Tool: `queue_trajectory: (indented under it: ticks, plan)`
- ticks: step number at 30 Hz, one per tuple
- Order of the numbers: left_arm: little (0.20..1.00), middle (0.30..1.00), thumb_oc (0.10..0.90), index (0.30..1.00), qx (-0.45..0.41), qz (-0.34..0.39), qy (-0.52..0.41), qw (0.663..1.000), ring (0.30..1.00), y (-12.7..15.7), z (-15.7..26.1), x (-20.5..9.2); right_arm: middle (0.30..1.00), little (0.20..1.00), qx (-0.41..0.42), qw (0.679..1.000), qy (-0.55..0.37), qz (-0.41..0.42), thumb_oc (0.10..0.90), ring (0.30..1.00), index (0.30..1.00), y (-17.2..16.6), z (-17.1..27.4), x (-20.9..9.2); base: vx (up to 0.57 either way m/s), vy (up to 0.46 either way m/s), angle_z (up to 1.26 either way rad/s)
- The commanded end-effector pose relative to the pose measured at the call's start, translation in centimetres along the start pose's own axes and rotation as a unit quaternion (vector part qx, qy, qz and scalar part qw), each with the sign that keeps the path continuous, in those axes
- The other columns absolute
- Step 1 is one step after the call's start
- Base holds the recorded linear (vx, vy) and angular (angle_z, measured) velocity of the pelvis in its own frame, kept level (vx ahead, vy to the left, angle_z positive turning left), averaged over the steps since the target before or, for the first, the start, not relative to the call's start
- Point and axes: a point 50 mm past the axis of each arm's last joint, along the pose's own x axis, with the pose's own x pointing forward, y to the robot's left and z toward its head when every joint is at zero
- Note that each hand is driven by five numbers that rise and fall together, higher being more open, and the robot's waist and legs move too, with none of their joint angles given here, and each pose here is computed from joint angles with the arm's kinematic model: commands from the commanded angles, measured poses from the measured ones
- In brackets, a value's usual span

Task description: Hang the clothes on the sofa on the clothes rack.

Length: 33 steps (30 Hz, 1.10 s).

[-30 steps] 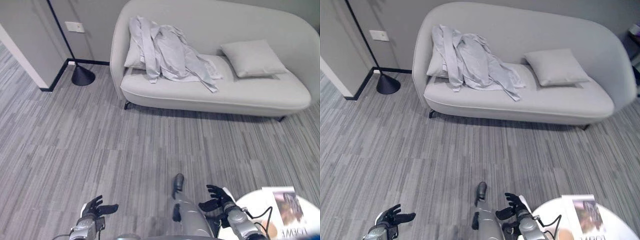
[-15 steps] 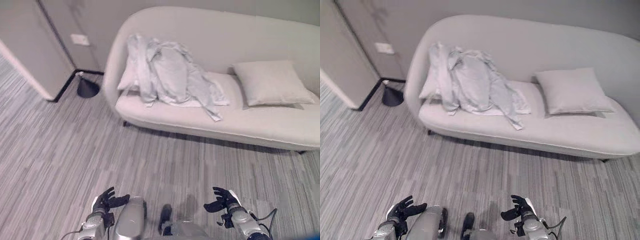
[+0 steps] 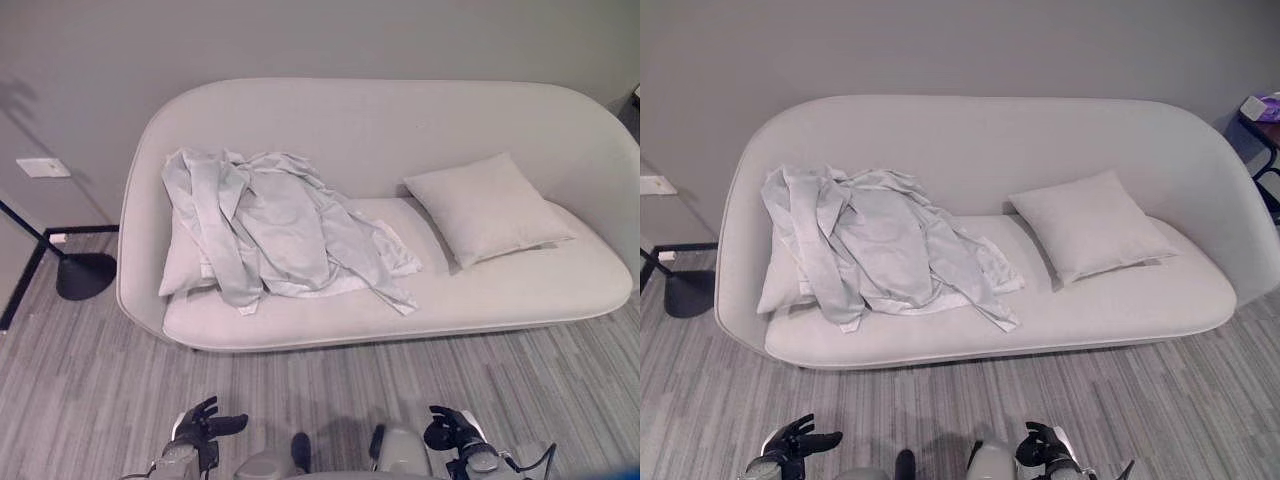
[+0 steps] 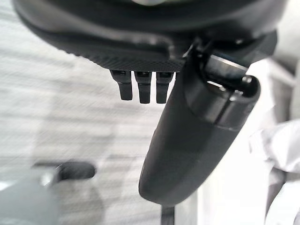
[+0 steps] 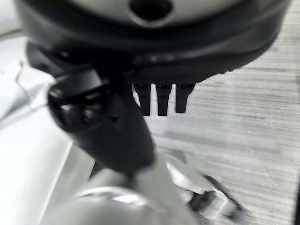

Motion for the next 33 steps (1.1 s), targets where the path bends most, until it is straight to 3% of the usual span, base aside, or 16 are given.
queue_trajectory:
  ticks: [1, 8, 15, 25, 29, 33]
  plan:
    - [0.9, 0.9, 0.8, 0.9, 0.013, 0.019, -0.049, 0.999, 0.9, 1.6, 2.0, 0.0, 0.9, 0.9, -0.001, 1.0, -0.025, -0.011, 0.8, 0.9, 0.9, -0.8, 1.6, 0.3, 0.26, -0.1, -0.02]
    - [0.9, 0.9, 0.8, 0.9, 0.007, -0.001, -0.07, 0.998, 0.9, 0.4, 2.5, -0.2, 0.9, 0.9, -0.012, 1.0, -0.015, -0.011, 0.8, 0.9, 0.9, -1.1, 0.5, 0.1, 0.18, -0.101, 0.39]
    - [0.9, 0.9, 0.8, 0.9, -0.043, -0.036, -0.134, 0.989, 0.9, -1.5, 5.9, -0.7, 0.9, 0.9, 0.014, 0.995, -0.08, -0.055, 0.8, 0.9, 0.9, -4.2, 3.8, 0.1, 0.04, -0.076, 0.26]
    - [0.9, 0.9, 0.8, 0.9, 0.013, -0.064, -0.159, 0.985, 0.9, -2.0, 6.6, -1.2, 0.9, 0.9, 0.013, 0.993, -0.085, -0.077, 0.8, 0.9, 0.9, -5.8, 4.1, 0.0, 0.23, 0.462, 0.04]
    - [0.9, 0.9, 0.8, 0.9, 0.025, -0.051, -0.18, 0.982, 0.9, -0.7, 7.6, -1.4, 0.9, 0.9, -0.004, 0.986, -0.14, -0.088, 0.8, 0.9, 0.9, -6.7, 7.2, -0.3, 0.04, 0.341, -0.25]
    - [0.9, 0.9, 0.8, 0.9, 0.038, -0.048, -0.268, 0.961, 0.9, -1.0, 11.8, -2.6, 0.9, 0.9, -0.034, 0.934, -0.291, -0.206, 0.8, 0.9, 0.9, -13.5, 15.3, -3.7, 0.05, 0.209, -0.51]
